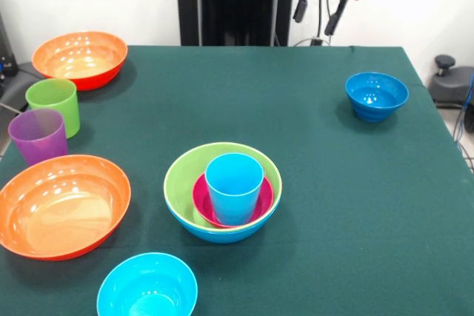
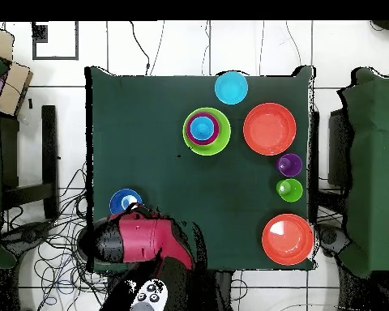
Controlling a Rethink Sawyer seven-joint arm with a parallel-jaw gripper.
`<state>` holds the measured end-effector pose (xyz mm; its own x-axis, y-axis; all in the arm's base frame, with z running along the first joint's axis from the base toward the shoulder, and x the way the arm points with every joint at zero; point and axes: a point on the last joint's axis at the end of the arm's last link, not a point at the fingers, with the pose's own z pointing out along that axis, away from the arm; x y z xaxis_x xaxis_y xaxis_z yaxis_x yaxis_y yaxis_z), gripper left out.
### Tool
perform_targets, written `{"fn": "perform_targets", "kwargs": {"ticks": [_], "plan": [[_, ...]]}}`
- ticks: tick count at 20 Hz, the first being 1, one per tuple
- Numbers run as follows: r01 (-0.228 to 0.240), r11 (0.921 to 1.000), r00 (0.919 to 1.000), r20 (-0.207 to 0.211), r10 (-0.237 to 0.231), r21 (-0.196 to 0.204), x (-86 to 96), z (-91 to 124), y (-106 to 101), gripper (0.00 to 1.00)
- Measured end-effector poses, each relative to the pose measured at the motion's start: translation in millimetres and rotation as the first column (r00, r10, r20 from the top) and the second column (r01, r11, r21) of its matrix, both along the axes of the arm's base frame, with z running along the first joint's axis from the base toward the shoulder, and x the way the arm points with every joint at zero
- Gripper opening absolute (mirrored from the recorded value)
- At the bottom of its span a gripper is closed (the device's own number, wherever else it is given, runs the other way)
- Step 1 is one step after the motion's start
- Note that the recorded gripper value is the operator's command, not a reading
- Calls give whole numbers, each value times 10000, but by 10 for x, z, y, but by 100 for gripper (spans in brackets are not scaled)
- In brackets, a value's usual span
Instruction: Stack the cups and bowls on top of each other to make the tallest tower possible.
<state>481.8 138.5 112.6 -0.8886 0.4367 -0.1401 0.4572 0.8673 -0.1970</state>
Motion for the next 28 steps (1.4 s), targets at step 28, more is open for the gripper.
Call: {"fn": "perform_targets", "kwargs": {"ticks": [28], "plan": [[-2771, 9608, 9245, 2757, 2631, 124, -542, -700, 1346, 100]]}}
